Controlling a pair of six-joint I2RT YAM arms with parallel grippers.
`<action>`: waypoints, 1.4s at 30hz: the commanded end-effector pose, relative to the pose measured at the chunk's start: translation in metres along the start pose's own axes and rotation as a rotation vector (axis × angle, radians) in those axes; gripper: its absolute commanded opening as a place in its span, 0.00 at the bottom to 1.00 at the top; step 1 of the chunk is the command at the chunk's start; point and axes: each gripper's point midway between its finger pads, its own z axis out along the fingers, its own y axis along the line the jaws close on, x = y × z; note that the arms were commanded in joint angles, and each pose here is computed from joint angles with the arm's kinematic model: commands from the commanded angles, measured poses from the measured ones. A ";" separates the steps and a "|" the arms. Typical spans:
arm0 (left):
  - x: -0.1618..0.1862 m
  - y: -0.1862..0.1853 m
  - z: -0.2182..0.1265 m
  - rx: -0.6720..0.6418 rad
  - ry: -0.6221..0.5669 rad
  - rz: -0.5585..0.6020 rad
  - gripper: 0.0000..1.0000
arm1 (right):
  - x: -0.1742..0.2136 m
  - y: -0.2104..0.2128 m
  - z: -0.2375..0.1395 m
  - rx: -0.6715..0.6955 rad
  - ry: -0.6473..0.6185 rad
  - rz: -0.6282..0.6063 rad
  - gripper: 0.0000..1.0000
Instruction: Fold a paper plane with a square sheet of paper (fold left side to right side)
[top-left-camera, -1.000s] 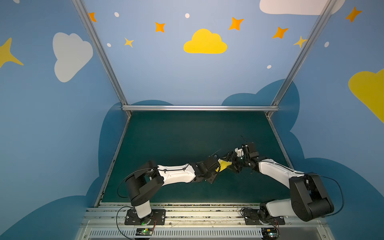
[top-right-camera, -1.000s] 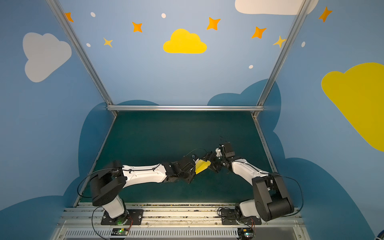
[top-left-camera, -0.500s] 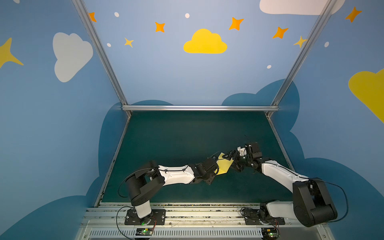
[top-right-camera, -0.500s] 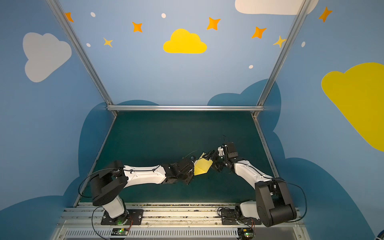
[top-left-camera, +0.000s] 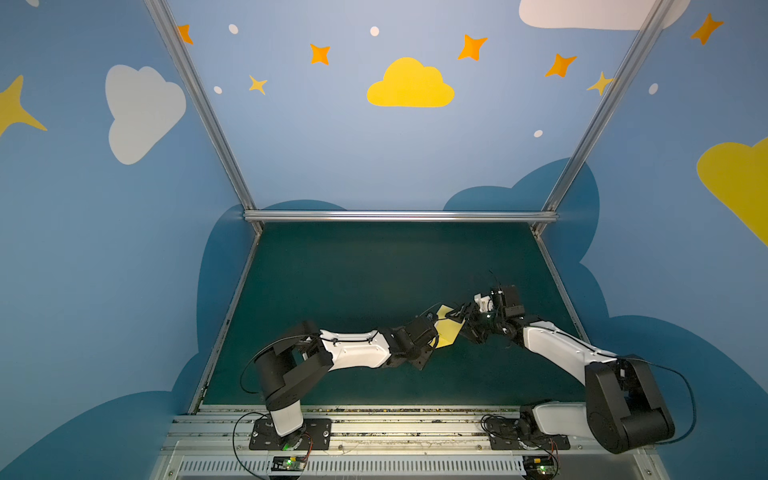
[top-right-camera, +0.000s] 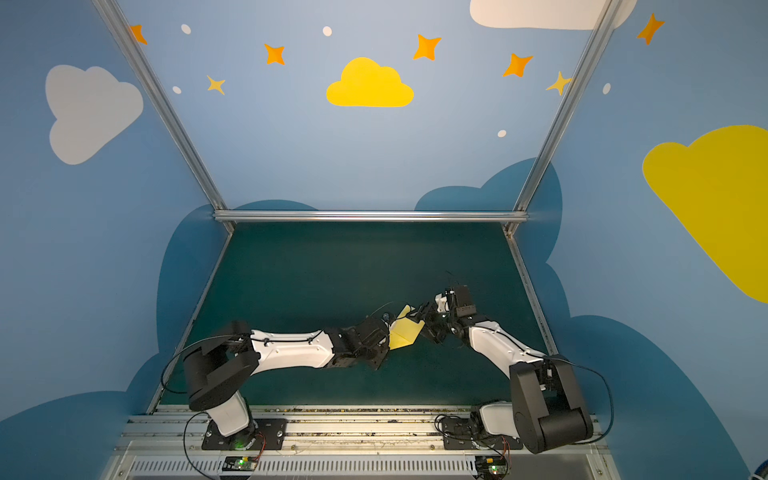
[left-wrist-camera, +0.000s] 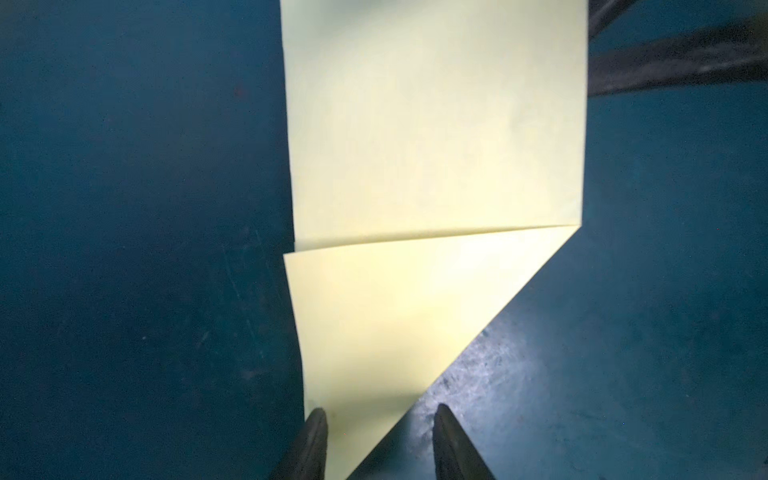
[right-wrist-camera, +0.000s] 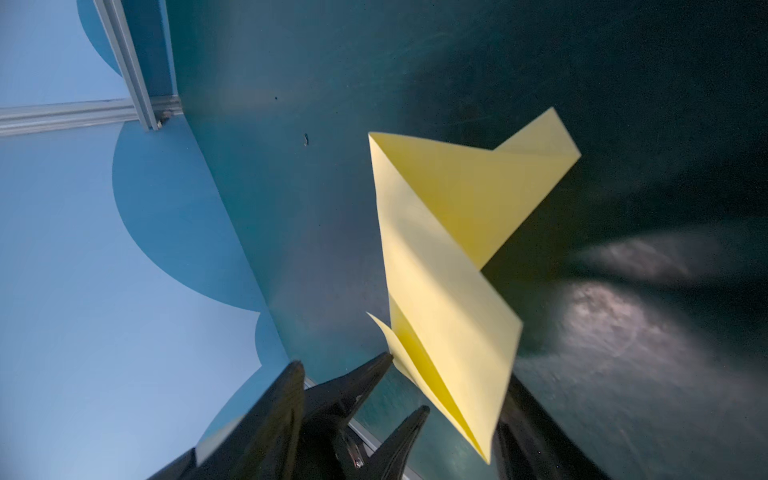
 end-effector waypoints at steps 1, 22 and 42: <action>-0.008 -0.004 -0.008 0.015 -0.031 0.037 0.47 | 0.001 -0.008 0.004 0.023 0.011 -0.009 0.55; -0.021 -0.002 0.005 -0.043 -0.056 0.136 0.49 | -0.002 0.003 0.004 0.002 0.020 -0.016 0.30; -0.019 -0.002 0.014 -0.045 -0.046 0.159 0.34 | -0.003 0.004 0.007 -0.005 0.031 -0.015 0.29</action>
